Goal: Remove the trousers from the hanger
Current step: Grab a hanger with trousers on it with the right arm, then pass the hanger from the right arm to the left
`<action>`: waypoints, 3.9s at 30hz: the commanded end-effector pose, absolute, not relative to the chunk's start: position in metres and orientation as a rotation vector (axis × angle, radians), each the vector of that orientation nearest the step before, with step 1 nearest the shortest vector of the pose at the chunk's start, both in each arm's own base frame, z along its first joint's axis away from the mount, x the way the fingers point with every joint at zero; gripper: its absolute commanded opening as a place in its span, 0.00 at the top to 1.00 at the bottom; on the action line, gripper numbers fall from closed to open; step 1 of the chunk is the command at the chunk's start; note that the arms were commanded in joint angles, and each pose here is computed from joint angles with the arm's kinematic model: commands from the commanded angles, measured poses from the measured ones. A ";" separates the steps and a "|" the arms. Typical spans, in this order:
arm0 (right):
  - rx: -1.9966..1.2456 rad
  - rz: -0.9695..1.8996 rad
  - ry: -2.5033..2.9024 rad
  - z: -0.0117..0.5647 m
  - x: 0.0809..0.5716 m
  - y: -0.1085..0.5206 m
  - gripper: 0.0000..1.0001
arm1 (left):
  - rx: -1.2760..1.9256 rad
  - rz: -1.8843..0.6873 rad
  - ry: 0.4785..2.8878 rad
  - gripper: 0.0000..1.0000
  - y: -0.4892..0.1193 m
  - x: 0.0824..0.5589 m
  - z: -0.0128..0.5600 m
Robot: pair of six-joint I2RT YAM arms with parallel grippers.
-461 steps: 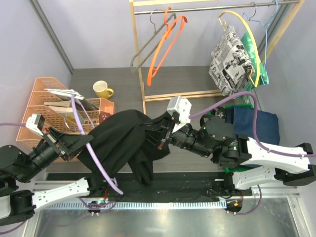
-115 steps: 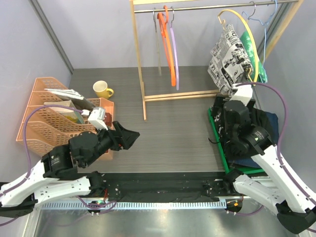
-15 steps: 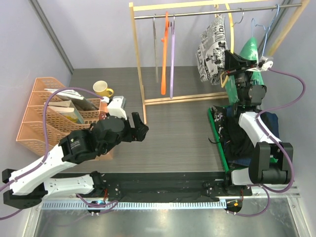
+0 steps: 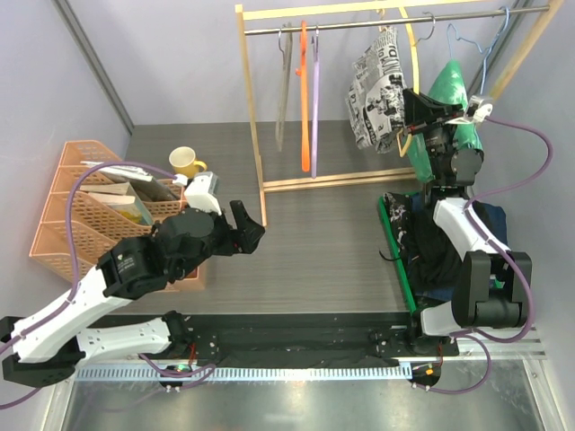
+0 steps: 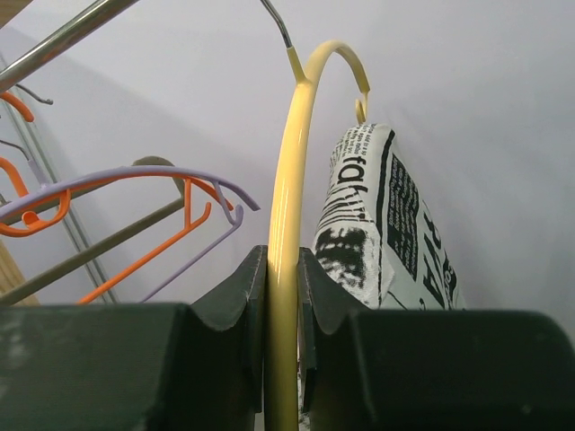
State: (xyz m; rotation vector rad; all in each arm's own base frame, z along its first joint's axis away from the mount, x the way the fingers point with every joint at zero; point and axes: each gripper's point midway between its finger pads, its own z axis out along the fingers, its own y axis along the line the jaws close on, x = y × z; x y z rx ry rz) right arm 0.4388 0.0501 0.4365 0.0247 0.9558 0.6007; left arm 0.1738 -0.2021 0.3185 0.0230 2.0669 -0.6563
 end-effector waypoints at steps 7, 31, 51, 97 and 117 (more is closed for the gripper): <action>-0.202 0.564 0.263 0.589 0.307 0.057 0.99 | 0.015 -0.625 2.066 0.19 -0.203 0.187 0.324; -0.255 0.638 0.292 0.587 0.255 0.073 0.99 | 0.001 -0.745 2.104 0.19 -0.213 0.192 0.314; -0.010 0.716 1.116 0.525 0.279 0.079 0.99 | 0.027 -1.130 2.000 0.19 -0.237 0.159 0.349; -0.011 1.290 1.838 0.319 0.176 0.214 0.99 | -0.653 -1.945 1.849 0.25 -0.337 0.196 0.326; -0.253 1.271 1.802 0.307 0.121 0.309 0.99 | -0.704 -1.753 1.896 0.76 -0.315 0.200 0.305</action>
